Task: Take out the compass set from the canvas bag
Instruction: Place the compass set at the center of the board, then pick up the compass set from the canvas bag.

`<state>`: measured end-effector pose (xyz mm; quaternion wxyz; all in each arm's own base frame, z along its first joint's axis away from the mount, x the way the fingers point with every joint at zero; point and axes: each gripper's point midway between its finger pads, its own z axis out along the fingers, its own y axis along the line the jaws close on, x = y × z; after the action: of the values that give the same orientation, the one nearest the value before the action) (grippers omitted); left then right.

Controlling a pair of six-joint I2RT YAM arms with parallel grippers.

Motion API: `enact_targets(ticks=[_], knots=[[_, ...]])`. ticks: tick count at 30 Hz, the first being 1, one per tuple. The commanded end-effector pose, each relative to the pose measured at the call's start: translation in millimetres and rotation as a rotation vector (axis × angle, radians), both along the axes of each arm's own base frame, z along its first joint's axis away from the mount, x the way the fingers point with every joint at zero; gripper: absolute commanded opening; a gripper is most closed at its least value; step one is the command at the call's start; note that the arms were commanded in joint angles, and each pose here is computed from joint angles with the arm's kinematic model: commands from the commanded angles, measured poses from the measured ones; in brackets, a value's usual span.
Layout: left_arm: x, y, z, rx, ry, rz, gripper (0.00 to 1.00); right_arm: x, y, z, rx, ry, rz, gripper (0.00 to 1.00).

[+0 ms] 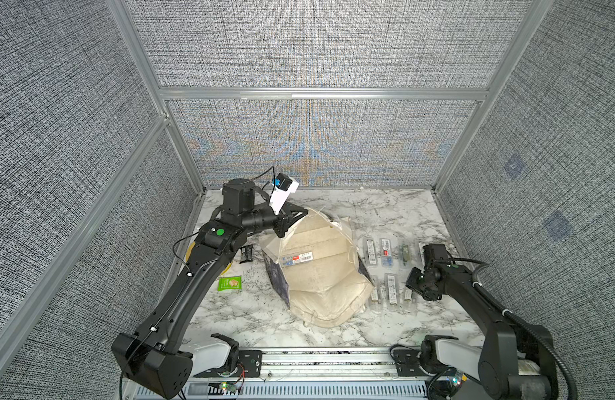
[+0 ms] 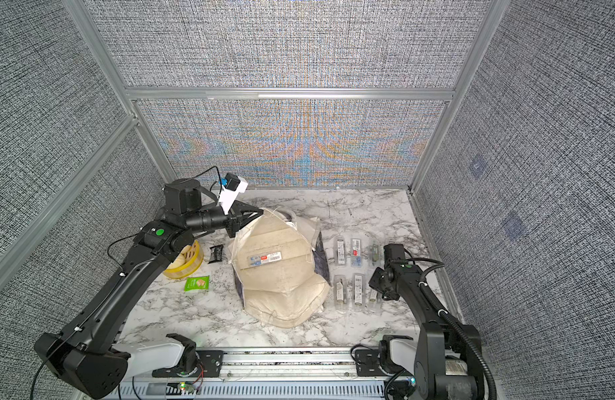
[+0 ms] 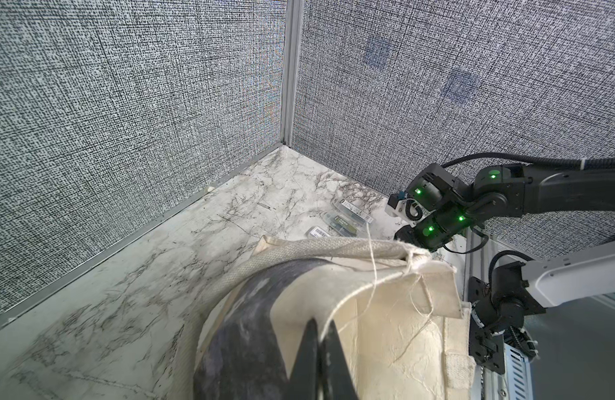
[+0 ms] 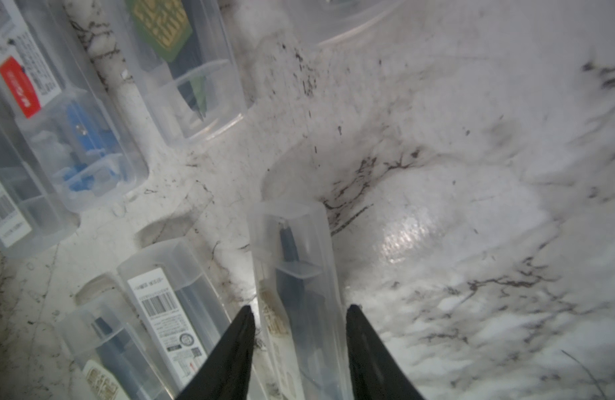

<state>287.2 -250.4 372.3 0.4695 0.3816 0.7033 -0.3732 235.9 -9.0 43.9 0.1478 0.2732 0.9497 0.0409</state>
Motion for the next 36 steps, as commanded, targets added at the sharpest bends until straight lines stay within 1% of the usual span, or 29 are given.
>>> enact_targets(ticks=[1,3,7,10,14,16,18,19,21,24,26,27,30,33,35,36], knots=[[-3,-2,10,-0.026,-0.035,-0.025,0.0,3,-7,5,-0.023,0.007,-0.026,0.5],[-2,-2,10,-0.026,-0.034,-0.025,0.0,8,-6,7,-0.015,0.001,-0.011,0.52],[-3,-3,9,-0.022,-0.031,-0.03,0.0,16,-2,22,-0.008,-0.066,0.039,0.55],[-3,-2,8,-0.018,-0.034,-0.027,0.0,22,8,60,0.008,-0.183,0.122,0.56],[-3,-4,9,-0.026,-0.026,-0.039,0.0,29,48,130,0.118,-0.451,0.309,0.55],[-4,-4,9,-0.028,-0.024,-0.045,0.0,28,70,165,0.144,-0.594,0.413,0.55],[-6,-5,9,-0.028,-0.024,-0.051,0.0,23,98,199,0.145,-0.727,0.566,0.55],[-6,-4,10,-0.029,-0.025,-0.053,0.0,20,109,210,0.13,-0.771,0.635,0.55],[-8,-4,11,-0.031,-0.026,-0.062,0.0,9,144,231,0.091,-0.86,0.856,0.53],[-10,-5,11,-0.031,-0.024,-0.072,0.0,-7,185,245,-0.004,-0.941,1.146,0.48],[-10,-6,9,-0.029,-0.019,-0.078,0.0,-18,210,247,-0.073,-0.993,1.33,0.46],[-11,-6,9,-0.029,-0.017,-0.081,0.0,-27,224,246,-0.116,-1.019,1.446,0.45],[-12,-7,7,-0.025,-0.011,-0.092,0.0,-46,257,234,-0.256,-1.048,1.727,0.45],[-12,-8,5,-0.019,-0.004,-0.098,0.0,-49,284,211,-0.35,-1.006,1.897,0.45],[-13,-9,3,-0.016,0.003,-0.107,0.0,-39,298,189,-0.386,-0.943,1.95,0.45],[-12,-9,2,-0.014,0.008,-0.108,0.0,-33,309,195,-0.414,-0.944,1.959,0.45]])
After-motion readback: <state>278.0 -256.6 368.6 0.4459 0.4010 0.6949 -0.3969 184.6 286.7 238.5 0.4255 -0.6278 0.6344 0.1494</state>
